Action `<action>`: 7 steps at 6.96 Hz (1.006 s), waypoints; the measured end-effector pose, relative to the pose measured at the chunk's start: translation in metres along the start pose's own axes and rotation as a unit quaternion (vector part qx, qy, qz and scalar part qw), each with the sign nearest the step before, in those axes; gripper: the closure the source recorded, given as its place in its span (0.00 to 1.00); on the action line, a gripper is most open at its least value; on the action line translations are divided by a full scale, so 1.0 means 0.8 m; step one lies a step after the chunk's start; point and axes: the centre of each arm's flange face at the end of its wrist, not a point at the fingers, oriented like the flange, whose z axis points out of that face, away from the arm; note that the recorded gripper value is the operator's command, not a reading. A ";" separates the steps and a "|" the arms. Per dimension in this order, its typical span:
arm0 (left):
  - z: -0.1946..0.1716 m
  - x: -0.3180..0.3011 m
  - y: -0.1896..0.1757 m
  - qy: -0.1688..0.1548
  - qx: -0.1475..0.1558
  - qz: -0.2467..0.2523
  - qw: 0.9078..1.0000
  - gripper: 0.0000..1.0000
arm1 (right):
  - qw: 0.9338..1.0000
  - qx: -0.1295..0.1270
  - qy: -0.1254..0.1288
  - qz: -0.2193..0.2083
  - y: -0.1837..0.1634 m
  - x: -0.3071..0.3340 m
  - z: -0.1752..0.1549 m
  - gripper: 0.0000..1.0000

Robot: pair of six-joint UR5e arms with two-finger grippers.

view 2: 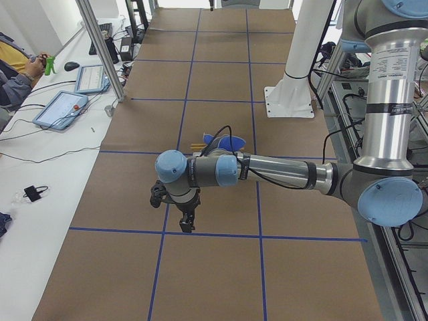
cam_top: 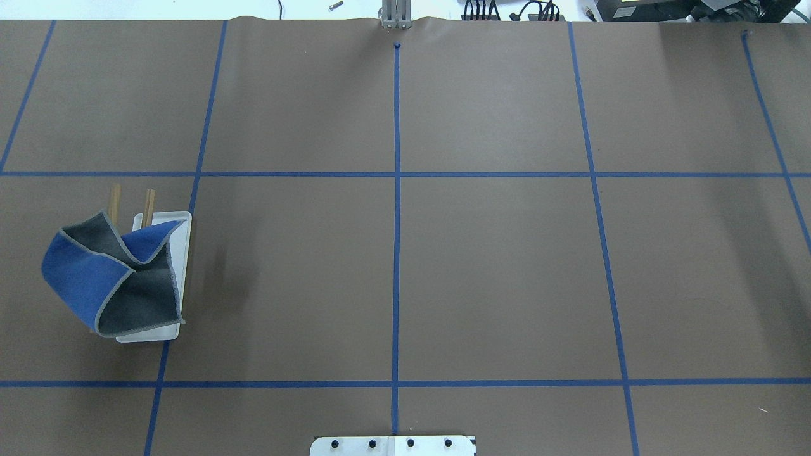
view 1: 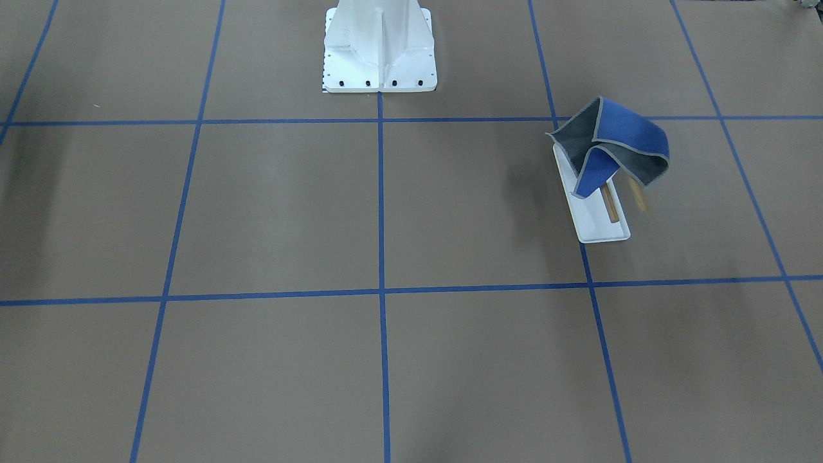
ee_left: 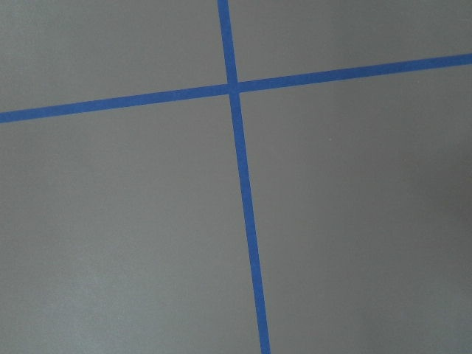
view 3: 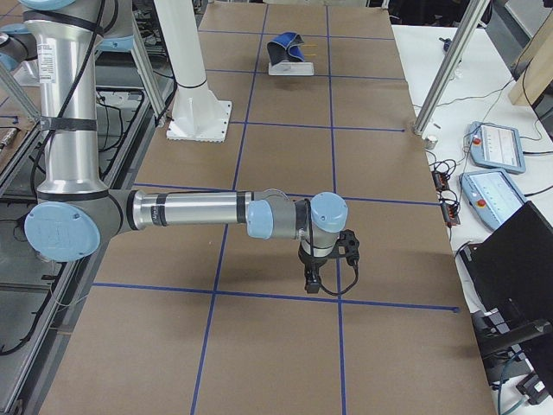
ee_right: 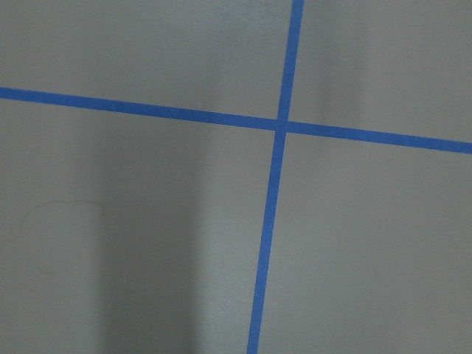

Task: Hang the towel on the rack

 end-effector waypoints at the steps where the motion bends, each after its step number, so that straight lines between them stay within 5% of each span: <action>1: 0.005 -0.004 0.008 0.002 -0.003 -0.004 1.000 0.02 | 1.000 0.000 0.000 0.000 0.000 0.000 -0.001 0.00; 7: 0.026 -0.021 0.035 0.016 -0.004 -0.010 1.000 0.02 | 1.000 0.003 0.000 -0.001 -0.001 -0.004 -0.004 0.00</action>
